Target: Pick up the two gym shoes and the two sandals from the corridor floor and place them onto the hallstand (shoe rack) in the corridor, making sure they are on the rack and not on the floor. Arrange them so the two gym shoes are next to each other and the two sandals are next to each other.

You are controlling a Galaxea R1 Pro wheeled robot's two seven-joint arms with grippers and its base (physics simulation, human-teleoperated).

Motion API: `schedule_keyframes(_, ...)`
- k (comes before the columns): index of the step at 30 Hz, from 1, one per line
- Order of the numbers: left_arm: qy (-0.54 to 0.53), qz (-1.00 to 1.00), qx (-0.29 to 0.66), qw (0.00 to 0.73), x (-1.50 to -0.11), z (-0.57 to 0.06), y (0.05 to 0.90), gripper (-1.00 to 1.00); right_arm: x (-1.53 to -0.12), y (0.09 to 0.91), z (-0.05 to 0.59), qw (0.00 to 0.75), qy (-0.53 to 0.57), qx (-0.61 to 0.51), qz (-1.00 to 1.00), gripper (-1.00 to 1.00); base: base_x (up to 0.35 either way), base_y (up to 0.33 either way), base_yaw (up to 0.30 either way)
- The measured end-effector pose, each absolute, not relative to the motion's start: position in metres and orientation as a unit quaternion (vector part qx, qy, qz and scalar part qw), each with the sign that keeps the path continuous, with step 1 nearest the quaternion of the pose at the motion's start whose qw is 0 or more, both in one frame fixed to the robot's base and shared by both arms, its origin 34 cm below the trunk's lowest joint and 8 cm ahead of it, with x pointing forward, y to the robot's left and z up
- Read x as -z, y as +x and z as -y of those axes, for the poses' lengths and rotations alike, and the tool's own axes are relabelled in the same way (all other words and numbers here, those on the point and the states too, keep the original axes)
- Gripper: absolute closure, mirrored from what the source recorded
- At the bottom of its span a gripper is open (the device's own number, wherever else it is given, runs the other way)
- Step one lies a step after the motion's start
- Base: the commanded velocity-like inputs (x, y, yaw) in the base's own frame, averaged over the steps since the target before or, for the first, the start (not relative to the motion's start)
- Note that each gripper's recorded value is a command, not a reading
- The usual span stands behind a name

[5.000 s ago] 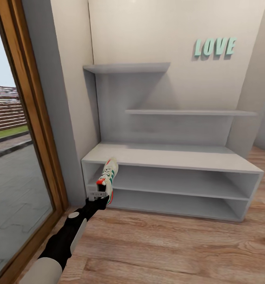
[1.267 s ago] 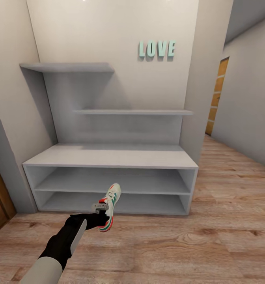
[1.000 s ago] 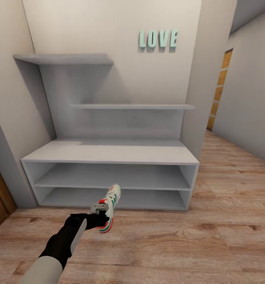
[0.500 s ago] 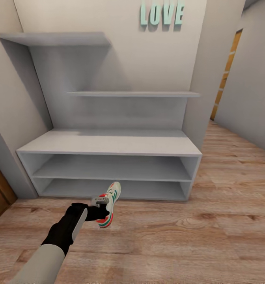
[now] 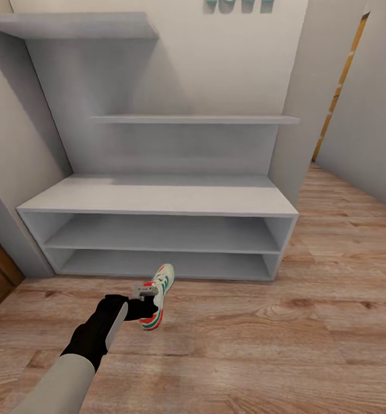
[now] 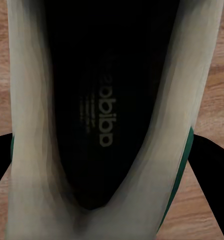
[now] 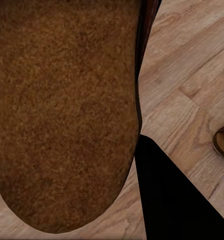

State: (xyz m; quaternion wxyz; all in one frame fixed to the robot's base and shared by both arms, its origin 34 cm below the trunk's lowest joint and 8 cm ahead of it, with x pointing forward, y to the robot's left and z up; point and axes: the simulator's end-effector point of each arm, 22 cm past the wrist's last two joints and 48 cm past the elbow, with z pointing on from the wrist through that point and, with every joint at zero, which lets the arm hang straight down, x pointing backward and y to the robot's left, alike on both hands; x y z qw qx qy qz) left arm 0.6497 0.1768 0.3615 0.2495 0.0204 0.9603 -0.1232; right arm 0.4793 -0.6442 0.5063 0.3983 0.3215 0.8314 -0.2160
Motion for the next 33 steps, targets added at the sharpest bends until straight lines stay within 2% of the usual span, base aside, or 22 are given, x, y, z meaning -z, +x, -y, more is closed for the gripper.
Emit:
schedule_keyframes(12, 0.022, -0.932, 0.126, 0.339, -0.385, -0.170, 0.683, 1.00, -0.506, 0.479, 0.644, 0.398, 0.321, 0.216, -0.832, 1.00, 0.000, 0.000, -0.116)
schedule_keyframes(17, 0.029, -0.927, 0.133, 0.350, -0.393, -0.152, 0.688, 1.00, -0.506, 0.479, 0.644, 0.398, 0.322, 0.216, -0.831, 1.00, 0.000, 0.000, -0.008)
schedule_keyframes(25, 0.055, -0.930, 0.097, 0.351, -0.390, -0.161, 0.689, 1.00, -0.507, 0.479, 0.645, 0.399, 0.322, 0.217, -0.831, 1.00, 0.003, -0.002, 0.000)
schedule_keyframes(33, 0.055, -0.929, 0.097, 0.352, -0.390, -0.161, 0.689, 1.00, -0.507, 0.479, 0.644, 0.399, 0.322, 0.216, -0.831, 1.00, 0.143, -0.227, 0.000)
